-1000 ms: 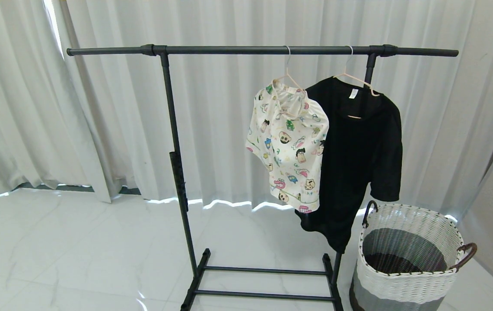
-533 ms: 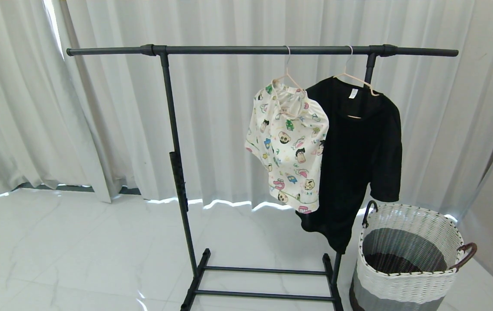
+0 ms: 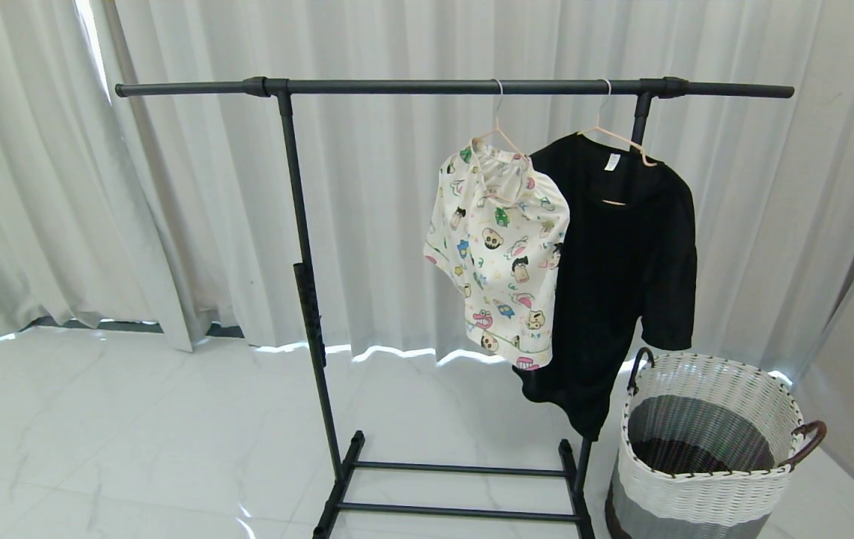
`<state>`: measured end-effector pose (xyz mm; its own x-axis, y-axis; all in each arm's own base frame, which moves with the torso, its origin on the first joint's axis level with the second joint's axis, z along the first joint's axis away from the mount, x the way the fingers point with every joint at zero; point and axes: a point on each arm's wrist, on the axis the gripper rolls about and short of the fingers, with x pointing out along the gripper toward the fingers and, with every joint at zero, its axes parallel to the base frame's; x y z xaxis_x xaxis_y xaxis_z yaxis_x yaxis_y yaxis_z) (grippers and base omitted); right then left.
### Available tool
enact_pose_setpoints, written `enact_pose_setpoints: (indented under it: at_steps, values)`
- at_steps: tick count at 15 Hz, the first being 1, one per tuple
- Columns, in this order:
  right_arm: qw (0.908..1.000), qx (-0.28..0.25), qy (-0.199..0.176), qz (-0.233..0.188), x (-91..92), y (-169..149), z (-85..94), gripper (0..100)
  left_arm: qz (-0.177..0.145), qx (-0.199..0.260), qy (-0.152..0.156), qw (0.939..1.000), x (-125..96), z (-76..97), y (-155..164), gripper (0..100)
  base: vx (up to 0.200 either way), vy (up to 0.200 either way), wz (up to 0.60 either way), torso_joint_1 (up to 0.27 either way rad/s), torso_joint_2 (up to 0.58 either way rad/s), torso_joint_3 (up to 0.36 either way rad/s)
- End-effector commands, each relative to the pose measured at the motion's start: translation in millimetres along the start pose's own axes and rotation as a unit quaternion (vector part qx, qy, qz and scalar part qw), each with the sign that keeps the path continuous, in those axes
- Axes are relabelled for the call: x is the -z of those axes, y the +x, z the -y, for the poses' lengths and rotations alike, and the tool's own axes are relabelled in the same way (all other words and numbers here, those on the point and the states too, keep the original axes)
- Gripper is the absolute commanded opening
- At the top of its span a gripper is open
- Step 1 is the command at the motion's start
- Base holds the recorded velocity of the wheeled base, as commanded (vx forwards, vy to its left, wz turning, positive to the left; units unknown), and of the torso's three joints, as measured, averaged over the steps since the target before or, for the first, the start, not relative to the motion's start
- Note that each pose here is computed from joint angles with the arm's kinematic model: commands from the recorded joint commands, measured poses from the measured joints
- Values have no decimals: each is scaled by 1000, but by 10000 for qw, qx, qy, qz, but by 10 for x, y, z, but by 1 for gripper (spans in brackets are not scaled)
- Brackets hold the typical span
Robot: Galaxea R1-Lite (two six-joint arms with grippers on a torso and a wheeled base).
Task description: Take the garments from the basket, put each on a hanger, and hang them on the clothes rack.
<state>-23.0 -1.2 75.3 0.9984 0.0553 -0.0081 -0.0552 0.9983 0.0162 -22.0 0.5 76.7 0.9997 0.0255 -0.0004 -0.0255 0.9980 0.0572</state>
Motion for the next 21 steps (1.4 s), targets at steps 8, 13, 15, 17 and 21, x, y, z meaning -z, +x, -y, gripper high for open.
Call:
enact_pose_setpoints:
  at_steps: [8,13,15,17,21]
  values:
    - [9999,-15,149,2,0,0,-1,100,40,-87,-494,9987,4,-4,-8,100,0,0,0,0,0,0]
    - [9999,-15,149,2,0,0,-1,100,32,-95,-494,9987,4,-4,-7,100,0,0,0,0,0,0]
    - [9999,-15,157,2,0,0,-1,100,32,-95,-494,9987,4,-4,-7,100,0,0,0,0,0,0]
    - [9999,-15,149,2,0,0,-1,100,40,-95,-494,9987,4,-4,-8,100,0,0,0,0,0,0]
    - [9999,-15,149,2,0,0,-1,100,40,-95,-494,9987,4,-4,-8,100,0,0,0,0,0,0]
